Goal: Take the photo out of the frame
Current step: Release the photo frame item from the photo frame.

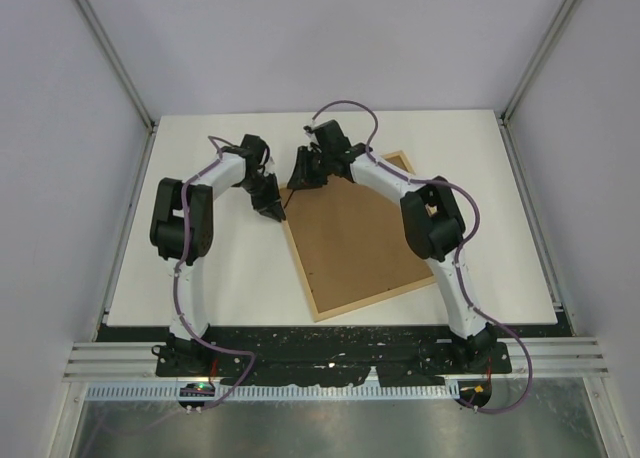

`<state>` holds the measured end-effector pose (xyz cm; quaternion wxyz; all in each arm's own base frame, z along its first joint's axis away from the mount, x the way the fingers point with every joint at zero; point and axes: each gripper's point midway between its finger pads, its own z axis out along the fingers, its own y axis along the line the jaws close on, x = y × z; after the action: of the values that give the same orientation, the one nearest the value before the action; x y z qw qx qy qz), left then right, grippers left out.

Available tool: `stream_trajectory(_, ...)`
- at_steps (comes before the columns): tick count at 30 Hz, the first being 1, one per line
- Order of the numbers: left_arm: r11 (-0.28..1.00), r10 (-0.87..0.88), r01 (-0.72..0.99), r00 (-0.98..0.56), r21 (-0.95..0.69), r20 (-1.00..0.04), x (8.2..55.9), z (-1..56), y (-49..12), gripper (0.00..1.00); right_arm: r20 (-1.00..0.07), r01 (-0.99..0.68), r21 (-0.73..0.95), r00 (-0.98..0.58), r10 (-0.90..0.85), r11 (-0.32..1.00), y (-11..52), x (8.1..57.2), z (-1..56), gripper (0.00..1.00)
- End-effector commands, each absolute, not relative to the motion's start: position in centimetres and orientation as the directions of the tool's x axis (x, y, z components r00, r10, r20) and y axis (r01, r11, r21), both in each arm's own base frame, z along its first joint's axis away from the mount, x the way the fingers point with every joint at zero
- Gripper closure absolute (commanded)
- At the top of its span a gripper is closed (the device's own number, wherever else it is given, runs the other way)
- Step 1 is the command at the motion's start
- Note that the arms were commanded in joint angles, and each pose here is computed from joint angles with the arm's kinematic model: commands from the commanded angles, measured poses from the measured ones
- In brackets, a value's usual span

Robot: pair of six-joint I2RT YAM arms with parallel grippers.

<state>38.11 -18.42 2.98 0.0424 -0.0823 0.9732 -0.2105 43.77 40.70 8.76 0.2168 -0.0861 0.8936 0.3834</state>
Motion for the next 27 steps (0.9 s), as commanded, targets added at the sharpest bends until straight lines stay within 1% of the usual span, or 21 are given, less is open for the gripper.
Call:
stream_trajectory(1,0.859,-0.162,-0.034,-0.965,-0.51,-0.208,41.6,4.6,-21.3,0.83,-0.378,-0.394,0.712,-0.913,-0.155,0.582,47.3,34.6,12.9,0.92)
stream_trajectory(9,0.862,-0.16,-0.03,-0.964,-0.505,-0.214,41.7,4.6,-21.2,0.83,-0.493,-0.483,0.613,-0.852,-0.175,0.625,48.8,35.0,15.3,0.92)
stream_trajectory(12,0.869,-0.151,-0.017,-0.961,-0.494,-0.232,41.8,5.1,-20.9,0.83,-0.53,-0.494,0.559,-0.83,-0.171,0.665,46.7,36.8,15.1,0.92)
stream_trajectory(15,0.884,-0.151,-0.017,-0.956,-0.467,-0.251,41.9,5.6,-20.2,0.83,-0.525,-0.481,0.567,-0.837,-0.157,0.668,42.9,38.4,15.0,0.92)
stream_trajectory(16,0.892,-0.149,-0.017,-0.955,-0.451,-0.257,42.0,5.8,-19.8,0.78,-0.54,-0.494,0.578,-0.828,-0.15,0.65,41.4,39.6,15.4,0.92)
stream_trajectory(20,0.909,-0.144,-0.017,-0.951,-0.417,-0.274,42.4,6.5,-19.1,0.61,-0.591,-0.576,0.591,-0.785,-0.183,0.564,35.6,40.8,18.8,0.92)
stream_trajectory(21,0.911,-0.145,-0.02,-0.95,-0.411,-0.277,42.5,6.6,-19.0,0.58,-0.635,-0.627,0.573,-0.747,-0.198,0.528,34.4,41.0,20.5,0.92)
stream_trajectory(22,0.915,-0.147,-0.023,-0.948,-0.402,-0.281,42.5,6.8,-18.9,0.56,-0.617,-0.605,0.575,-0.763,-0.193,0.55,32.2,41.5,20.7,0.92)
stream_trajectory(24,0.929,-0.145,-0.025,-0.943,-0.37,-0.3,42.8,7.2,-18.4,0.53,-0.641,-0.61,0.557,-0.747,-0.176,0.564,28.4,42.4,22.4,0.92)
stream_trajectory(27,0.946,-0.125,-0.016,-0.94,-0.323,-0.317,42.9,7.4,-18.1,0.52,-0.651,-0.602,0.531,-0.74,-0.168,0.597,23.4,42.4,23.4,0.92)
